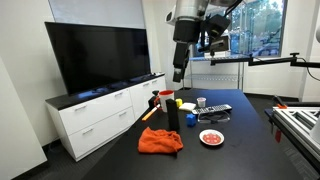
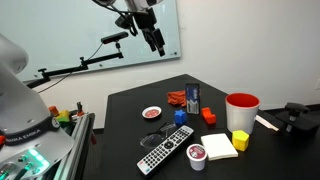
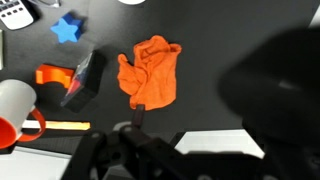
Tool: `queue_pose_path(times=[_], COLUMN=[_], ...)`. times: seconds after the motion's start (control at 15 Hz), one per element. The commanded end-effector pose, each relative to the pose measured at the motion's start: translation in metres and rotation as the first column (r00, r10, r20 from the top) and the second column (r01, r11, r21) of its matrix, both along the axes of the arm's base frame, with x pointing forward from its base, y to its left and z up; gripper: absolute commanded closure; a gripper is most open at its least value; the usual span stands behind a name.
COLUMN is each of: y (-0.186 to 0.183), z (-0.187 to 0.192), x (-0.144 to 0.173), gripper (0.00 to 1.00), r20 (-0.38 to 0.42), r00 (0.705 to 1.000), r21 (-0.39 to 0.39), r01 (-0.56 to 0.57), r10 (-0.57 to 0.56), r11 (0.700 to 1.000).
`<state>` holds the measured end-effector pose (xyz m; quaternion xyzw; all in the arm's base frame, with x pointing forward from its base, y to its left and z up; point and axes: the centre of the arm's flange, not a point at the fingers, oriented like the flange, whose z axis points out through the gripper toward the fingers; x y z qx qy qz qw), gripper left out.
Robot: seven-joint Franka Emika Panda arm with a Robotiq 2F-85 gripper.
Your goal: Pick up the black object and put it in the cup
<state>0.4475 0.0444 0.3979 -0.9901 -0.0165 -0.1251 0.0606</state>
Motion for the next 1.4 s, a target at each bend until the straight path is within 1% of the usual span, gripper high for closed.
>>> queue_pose_path(times=[0.0,0.27,0.47,0.6,0.67,0.8,0.87,0.93,1.07,1.2,1.33], y=[-0.005,-0.011,-0.02,-0.03,-0.036,-0.051,-0.051,-0.055,-0.057,-0.053,-0.057], z=[-0.003,-0.01,-0.015,-0.017,-0.019,-0.025,-0.031,-0.033,-0.035,-0.038,-0.049], x=[0.04,0.066,0.079,0.084,0.087,0.092,0.08,0.082,0.084,0.087,0.09], gripper=[0.0,0.0,0.0,0.0,0.0,0.0,0.0,0.0,0.0,0.0,0.0], r20=[0.003,-0.01,-0.013,-0.012,0.001,0.02,-0.004,-0.004,-0.003,-0.001,-0.013], r00=[0.997,0.988,0.972,0.946,0.923,0.873,0.914,0.899,0.885,0.875,0.855], r21=[-0.036,-0.078,-0.13,-0.162,-0.166,-0.149,-0.145,-0.143,-0.14,-0.171,-0.199], r01=[0.081,0.151,0.231,0.319,0.38,0.484,0.4,0.433,0.46,0.477,0.506], r10=[-0.081,-0.152,-0.235,-0.325,-0.385,-0.487,-0.405,-0.438,-0.465,-0.484,-0.519], r11=[0.996,0.985,0.964,0.934,0.91,0.862,0.905,0.89,0.877,0.862,0.839])
